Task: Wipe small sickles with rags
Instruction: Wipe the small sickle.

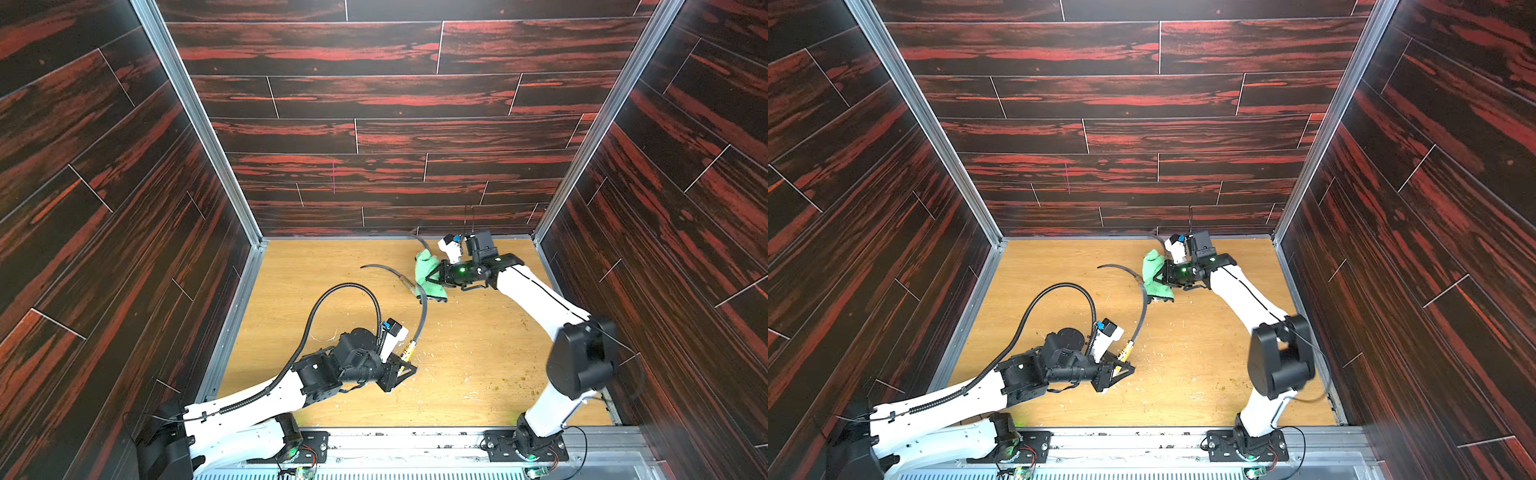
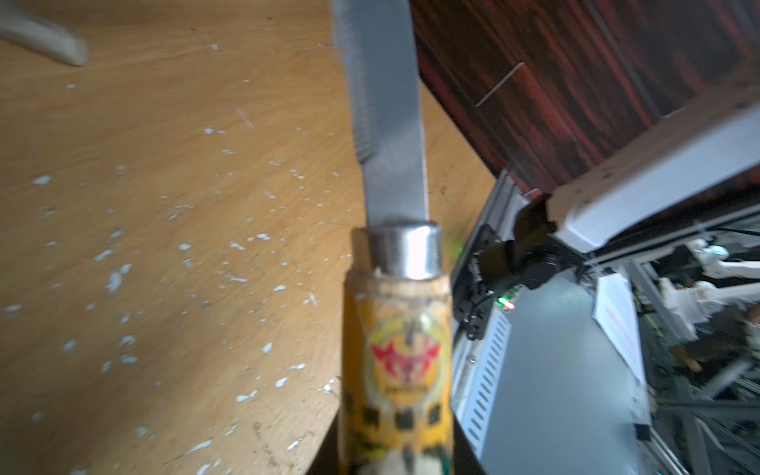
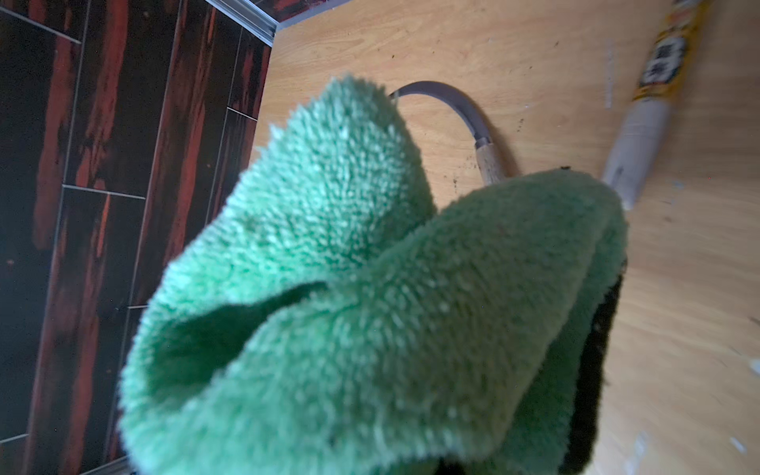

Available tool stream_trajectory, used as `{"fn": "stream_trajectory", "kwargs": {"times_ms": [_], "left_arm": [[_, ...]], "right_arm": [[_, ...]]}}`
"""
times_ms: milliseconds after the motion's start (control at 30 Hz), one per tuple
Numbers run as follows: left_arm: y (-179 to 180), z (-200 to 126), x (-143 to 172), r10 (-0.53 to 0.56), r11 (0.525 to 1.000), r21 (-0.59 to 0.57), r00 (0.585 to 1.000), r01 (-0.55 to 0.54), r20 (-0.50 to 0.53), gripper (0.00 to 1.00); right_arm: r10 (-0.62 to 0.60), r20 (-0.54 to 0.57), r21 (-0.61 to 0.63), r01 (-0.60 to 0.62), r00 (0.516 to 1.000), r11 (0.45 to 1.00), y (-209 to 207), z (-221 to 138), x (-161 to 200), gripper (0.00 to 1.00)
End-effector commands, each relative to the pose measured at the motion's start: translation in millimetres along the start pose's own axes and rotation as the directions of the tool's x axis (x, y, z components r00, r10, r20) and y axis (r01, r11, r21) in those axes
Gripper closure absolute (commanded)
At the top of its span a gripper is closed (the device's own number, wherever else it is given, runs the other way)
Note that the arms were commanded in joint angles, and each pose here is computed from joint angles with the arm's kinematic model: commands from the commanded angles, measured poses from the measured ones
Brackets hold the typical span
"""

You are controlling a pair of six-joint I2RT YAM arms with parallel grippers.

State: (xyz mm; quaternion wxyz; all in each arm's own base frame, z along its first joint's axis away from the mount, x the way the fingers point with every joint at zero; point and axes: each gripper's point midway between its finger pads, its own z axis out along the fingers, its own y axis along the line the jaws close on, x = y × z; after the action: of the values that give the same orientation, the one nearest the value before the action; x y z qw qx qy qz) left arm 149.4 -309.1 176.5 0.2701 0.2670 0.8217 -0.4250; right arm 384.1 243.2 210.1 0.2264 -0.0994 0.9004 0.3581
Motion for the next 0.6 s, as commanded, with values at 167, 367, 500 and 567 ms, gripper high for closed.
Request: {"fn": "stream_trajectory", "kwargs": {"times_ms": [167, 367, 500, 567], "left_arm": [[46, 9, -14, 0.03, 0.955, -0.293, 0.999, -0.037, -0.028, 1.0], [53, 17, -27, 0.05, 0.936, -0.348, 0.998, -0.058, -0.032, 1.0], [51, 17, -33, 0.05, 0.939, -0.339, 0.999, -0.047, 0.001, 1.0], [47, 16, -36, 0.048, 0.947, -0.319, 0.998, -0.036, 0.027, 1.0]], "right_arm": [[-0.162, 0.028, 0.072, 0.159, 0.986, 0.985, 58, -71, 41, 1.0], [-0.148, -0.045, 0.052, 0.151, 0.988, 0.987, 75, -48, 78, 1.0], [-0.103, -0.063, 0.077, 0.108, 0.993, 0.991, 65, -28, 87, 1.0], [-0.088, -0.076, 0.079, 0.094, 0.993, 0.992, 62, -20, 89, 1.0]]}}
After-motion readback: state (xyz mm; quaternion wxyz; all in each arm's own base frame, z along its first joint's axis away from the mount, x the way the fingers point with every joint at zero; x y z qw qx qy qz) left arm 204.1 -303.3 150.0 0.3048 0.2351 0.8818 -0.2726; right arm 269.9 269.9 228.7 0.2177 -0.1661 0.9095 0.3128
